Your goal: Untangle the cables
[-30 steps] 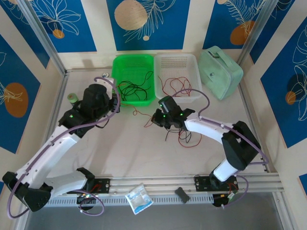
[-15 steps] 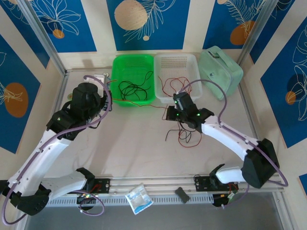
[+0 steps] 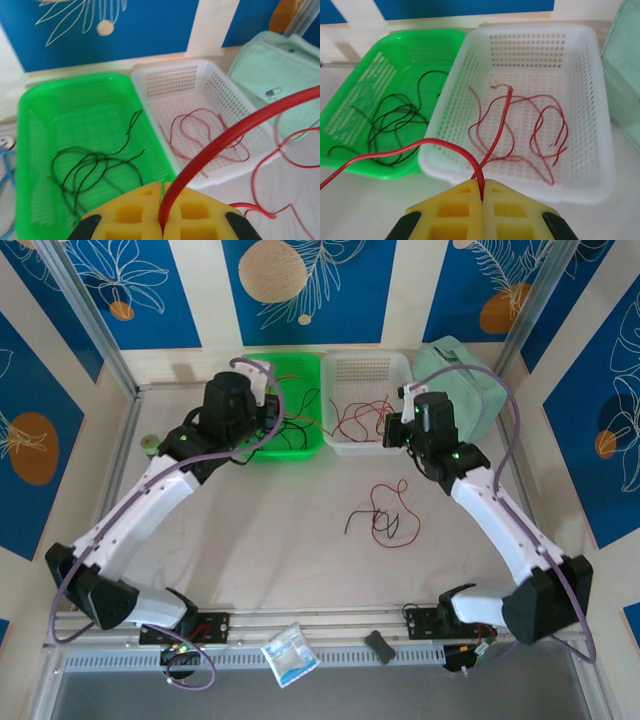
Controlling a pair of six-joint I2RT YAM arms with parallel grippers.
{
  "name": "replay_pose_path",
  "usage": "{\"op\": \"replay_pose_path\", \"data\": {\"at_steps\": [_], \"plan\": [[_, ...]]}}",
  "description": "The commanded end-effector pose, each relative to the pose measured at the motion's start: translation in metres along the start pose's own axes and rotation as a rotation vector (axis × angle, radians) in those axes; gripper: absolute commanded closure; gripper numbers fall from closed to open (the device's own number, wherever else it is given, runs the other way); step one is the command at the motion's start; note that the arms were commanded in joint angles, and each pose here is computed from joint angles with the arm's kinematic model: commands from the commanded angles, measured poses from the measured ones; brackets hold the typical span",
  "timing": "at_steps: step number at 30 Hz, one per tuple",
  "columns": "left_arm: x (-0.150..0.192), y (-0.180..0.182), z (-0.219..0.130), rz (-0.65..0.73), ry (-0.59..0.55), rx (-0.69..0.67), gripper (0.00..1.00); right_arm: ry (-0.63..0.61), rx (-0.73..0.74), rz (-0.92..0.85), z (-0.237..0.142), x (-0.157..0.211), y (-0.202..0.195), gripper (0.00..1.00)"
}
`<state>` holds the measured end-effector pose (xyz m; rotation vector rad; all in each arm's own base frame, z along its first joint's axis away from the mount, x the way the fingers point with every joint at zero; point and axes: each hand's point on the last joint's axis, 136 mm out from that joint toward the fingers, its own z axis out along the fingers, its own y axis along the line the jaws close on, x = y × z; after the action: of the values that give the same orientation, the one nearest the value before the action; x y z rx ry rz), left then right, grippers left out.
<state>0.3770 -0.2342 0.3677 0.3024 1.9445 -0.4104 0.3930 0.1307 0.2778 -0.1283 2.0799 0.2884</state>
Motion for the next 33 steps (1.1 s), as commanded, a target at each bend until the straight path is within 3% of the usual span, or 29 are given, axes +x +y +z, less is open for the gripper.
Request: {"op": "replay_pose_path", "data": {"at_steps": [1, 9, 14, 18, 25, 33], "plan": [[-0.032, -0.024, 0.016, 0.014, -0.112, 0.082, 1.0, -0.041, -0.014, -0.051, 0.031, -0.018, -0.007, 1.0], [-0.023, -0.05, 0.101, 0.006, -0.113, 0.118, 1.0, 0.115, 0.15, 0.079, 0.133, -0.006, -0.051, 0.98], [-0.007, -0.077, 0.157, 0.053, -0.079, 0.127, 1.0, 0.235, 0.172, 0.159, 0.152, 0.005, -0.057, 0.64], [0.007, -0.086, 0.196, 0.085, -0.038, 0.096, 1.0, 0.244, 0.169, 0.199, 0.13, 0.006, -0.056, 0.47], [0.026, -0.091, 0.235, 0.08, -0.011, 0.082, 1.0, 0.239, 0.162, 0.257, 0.056, 0.015, -0.054, 0.46], [0.059, -0.105, 0.272, 0.108, 0.048, 0.093, 1.0, 0.22, 0.116, 0.311, -0.04, 0.057, -0.042, 0.46]]}}
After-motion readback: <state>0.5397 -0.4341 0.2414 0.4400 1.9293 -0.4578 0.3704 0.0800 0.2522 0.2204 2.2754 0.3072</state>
